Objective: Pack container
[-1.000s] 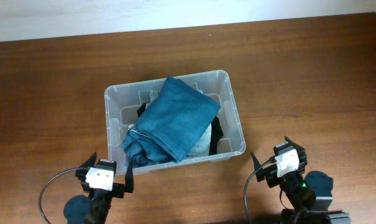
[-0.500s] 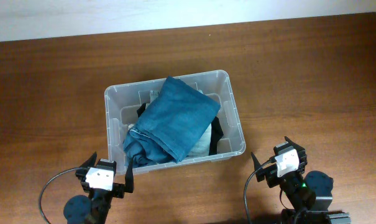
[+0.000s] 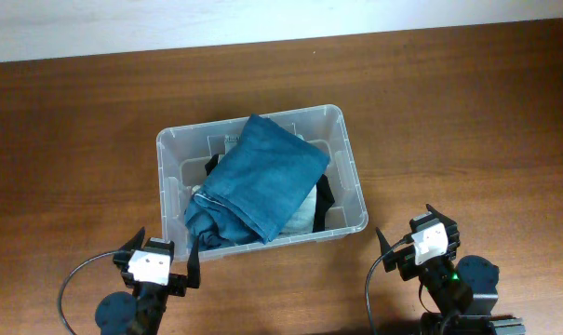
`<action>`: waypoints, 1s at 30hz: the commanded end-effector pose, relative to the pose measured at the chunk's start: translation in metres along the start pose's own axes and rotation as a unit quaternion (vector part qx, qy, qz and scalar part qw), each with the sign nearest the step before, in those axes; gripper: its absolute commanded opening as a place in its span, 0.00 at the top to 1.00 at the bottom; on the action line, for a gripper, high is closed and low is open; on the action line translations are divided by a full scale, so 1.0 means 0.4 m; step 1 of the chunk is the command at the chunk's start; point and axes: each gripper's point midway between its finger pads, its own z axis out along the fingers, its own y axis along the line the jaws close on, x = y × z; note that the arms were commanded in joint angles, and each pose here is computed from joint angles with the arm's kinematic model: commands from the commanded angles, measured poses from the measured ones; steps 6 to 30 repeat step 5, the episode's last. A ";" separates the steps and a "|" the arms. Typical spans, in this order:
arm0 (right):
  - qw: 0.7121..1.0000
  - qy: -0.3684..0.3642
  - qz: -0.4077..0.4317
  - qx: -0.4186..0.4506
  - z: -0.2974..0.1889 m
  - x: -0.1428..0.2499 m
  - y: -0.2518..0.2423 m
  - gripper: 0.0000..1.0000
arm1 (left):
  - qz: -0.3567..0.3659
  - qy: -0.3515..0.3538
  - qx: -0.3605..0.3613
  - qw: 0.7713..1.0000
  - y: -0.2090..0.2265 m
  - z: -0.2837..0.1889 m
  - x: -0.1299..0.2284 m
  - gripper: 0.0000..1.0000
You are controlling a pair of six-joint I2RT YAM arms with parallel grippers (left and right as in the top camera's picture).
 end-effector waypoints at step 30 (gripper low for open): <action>1.000 -0.003 0.004 -0.009 0.001 0.001 0.010 0.02 | 0.003 0.009 0.006 1.000 -0.007 0.004 0.019 0.00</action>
